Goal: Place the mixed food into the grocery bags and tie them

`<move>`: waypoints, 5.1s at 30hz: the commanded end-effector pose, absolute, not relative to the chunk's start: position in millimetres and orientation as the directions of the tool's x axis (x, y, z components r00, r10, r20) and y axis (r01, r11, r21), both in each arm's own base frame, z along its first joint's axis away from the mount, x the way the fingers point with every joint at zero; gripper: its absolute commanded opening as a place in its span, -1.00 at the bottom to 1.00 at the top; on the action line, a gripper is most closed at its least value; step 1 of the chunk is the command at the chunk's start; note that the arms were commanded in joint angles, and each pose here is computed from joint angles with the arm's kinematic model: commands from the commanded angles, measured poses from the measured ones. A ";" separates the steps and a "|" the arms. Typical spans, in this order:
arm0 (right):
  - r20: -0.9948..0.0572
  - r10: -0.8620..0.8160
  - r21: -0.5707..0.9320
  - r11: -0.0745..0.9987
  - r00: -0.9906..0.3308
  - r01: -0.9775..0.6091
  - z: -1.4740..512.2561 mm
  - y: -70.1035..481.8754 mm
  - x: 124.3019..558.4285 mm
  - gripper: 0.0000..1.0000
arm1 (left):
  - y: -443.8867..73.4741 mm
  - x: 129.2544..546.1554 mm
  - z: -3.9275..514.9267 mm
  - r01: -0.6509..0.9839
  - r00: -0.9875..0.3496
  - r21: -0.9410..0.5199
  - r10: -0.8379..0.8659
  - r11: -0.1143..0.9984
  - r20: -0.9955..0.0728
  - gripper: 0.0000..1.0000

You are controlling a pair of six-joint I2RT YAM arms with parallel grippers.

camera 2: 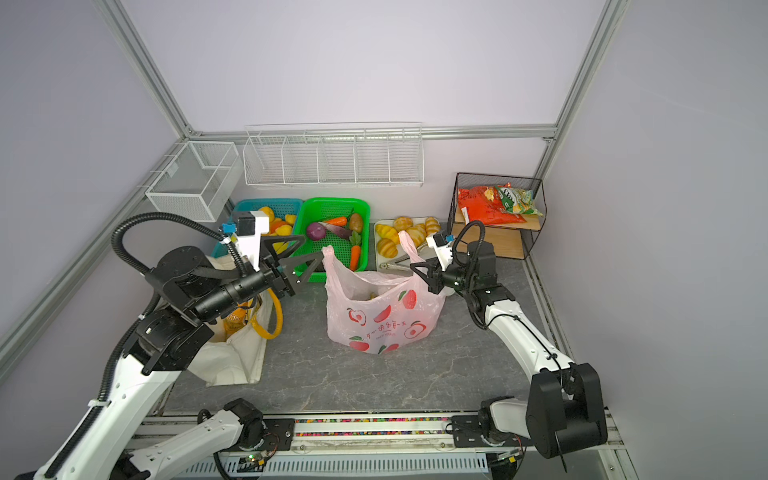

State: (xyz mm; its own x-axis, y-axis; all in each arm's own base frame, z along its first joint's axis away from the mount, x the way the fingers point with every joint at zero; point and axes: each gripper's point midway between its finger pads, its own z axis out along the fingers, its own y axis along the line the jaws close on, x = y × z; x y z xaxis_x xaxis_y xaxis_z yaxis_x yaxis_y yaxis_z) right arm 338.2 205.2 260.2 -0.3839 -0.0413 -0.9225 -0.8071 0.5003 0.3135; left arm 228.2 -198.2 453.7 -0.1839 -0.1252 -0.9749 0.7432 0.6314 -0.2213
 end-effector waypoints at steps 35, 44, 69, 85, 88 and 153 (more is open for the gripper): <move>-0.913 -0.035 0.330 0.518 -0.406 -0.789 260.0 203.6 343.2 -0.87 | -229.3 294.7 297.0 0.850 -0.102 -0.139 -0.101 0.508 -0.990 0.73; -0.917 -0.037 0.319 0.529 -0.397 -0.786 261.8 201.8 342.5 -0.87 | -241.8 299.5 300.4 0.892 -0.036 -0.085 -0.118 0.443 -0.992 0.12; -0.937 -0.019 0.312 0.397 -0.348 -0.863 278.4 214.6 327.4 -0.87 | -330.1 268.9 258.0 0.949 0.164 0.287 0.568 0.133 -0.807 -1.00; -0.959 -0.007 0.265 0.351 -0.285 -0.898 266.6 217.1 319.2 -0.69 | -378.5 290.8 254.2 0.961 0.231 0.268 0.706 -0.061 -0.669 -1.00; -0.961 0.001 0.262 0.335 -0.277 -0.905 267.2 218.1 316.4 -0.58 | -383.6 293.7 255.7 0.959 0.242 0.273 0.703 -0.070 -0.669 -1.00; -0.960 -0.037 0.248 0.342 -0.276 -0.907 258.4 235.6 293.2 -0.87 | -399.7 296.8 366.5 0.989 -0.105 -0.125 0.223 -0.077 -0.969 0.15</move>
State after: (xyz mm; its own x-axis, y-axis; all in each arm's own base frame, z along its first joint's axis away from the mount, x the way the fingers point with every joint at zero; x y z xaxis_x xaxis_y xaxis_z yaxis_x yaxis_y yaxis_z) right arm 297.1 234.9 262.0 -0.2894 -0.0189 -0.9570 -0.9022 0.3393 0.2661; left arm 303.7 -394.5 355.1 -0.0808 0.2511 -0.9646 0.9955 -0.0269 -0.0904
